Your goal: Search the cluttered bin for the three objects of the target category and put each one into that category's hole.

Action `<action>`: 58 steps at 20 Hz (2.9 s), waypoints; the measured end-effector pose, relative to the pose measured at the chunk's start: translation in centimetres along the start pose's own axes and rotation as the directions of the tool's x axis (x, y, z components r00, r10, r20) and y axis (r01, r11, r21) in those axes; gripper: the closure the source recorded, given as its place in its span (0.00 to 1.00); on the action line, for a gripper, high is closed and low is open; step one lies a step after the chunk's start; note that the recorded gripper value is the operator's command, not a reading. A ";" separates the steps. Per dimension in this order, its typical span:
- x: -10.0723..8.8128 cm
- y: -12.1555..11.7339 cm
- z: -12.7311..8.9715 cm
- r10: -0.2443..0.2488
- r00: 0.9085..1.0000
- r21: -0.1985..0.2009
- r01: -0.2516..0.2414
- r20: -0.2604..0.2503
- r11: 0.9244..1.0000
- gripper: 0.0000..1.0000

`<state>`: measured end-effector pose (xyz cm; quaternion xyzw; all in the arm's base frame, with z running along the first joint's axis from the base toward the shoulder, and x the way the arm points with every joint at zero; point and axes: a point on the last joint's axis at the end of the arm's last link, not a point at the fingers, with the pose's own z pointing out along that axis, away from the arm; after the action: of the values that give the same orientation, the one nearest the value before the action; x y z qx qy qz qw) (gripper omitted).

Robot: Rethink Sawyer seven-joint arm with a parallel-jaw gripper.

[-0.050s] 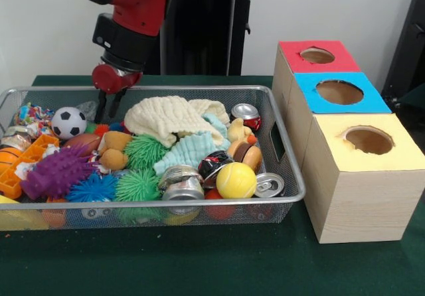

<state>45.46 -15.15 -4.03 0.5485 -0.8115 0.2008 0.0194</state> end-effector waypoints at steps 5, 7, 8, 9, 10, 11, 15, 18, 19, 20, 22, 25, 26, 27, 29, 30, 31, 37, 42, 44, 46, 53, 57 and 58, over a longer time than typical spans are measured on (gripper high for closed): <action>-0.7 0.2 0.0 0.007 1.000 -0.005 -0.007 0.003 1.000 0.00; -0.8 0.3 0.0 0.009 1.000 -0.006 -0.009 0.004 1.000 0.00; -0.9 0.3 0.0 0.011 1.000 -0.006 -0.011 0.004 1.000 0.00; -0.9 0.3 0.0 0.011 1.000 -0.007 -0.011 0.004 1.000 0.00; -1.0 0.3 0.0 0.012 1.000 -0.007 -0.012 0.004 1.000 0.00; -1.0 0.3 0.0 0.012 1.000 -0.007 -0.012 0.004 1.000 0.00; -1.1 0.3 0.0 0.011 1.000 -0.007 -0.011 0.004 1.000 0.00; -1.1 0.3 0.0 0.011 1.000 -0.007 -0.011 0.005 1.000 0.00; -1.1 0.3 0.0 0.012 1.000 -0.007 -0.012 0.004 1.000 0.00; -1.1 0.3 0.0 0.015 1.000 -0.008 -0.014 0.004 1.000 0.00; -0.9 0.3 0.0 0.026 1.000 -0.009 -0.026 0.003 1.000 0.00; -0.3 0.1 0.1 0.055 0.998 -0.012 -0.055 -0.005 0.998 0.00; -0.1 0.0 0.1 0.066 0.998 -0.013 -0.066 -0.010 0.998 0.00; 0.0 -0.1 0.1 0.073 0.997 -0.014 -0.073 -0.012 0.997 0.00; 1.0 -0.5 0.1 0.122 0.992 -0.017 -0.122 -0.033 0.992 0.00; 1.2 -0.6 0.1 0.133 0.990 -0.018 -0.133 -0.037 0.991 0.00; 1.3 -0.8 0.1 0.142 0.989 -0.018 -0.143 -0.039 0.990 0.00; 1.8 -1.7 -0.5 0.178 0.982 -0.009 -0.179 -0.061 0.984 0.00; 2.0 -2.2 -0.9 0.237 0.967 -0.021 -0.240 -0.094 0.971 0.00; 2.0 -2.3 -1.0 0.257 0.961 -0.027 -0.261 -0.106 0.965 0.00; 2.2 -2.5 -1.0 0.274 0.954 -0.033 -0.280 -0.117 0.959 0.00; 2.2 -2.9 -1.0 0.304 0.945 -0.045 -0.311 -0.125 0.949 0.00; 2.3 -2.8 -0.8 0.314 0.941 -0.054 -0.322 -0.125 0.945 0.00; 2.3 -2.8 -0.7 0.316 0.941 -0.056 -0.324 -0.125 0.944 0.00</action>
<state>46.93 -17.87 -1.92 0.3956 -0.8944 0.2017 0.0538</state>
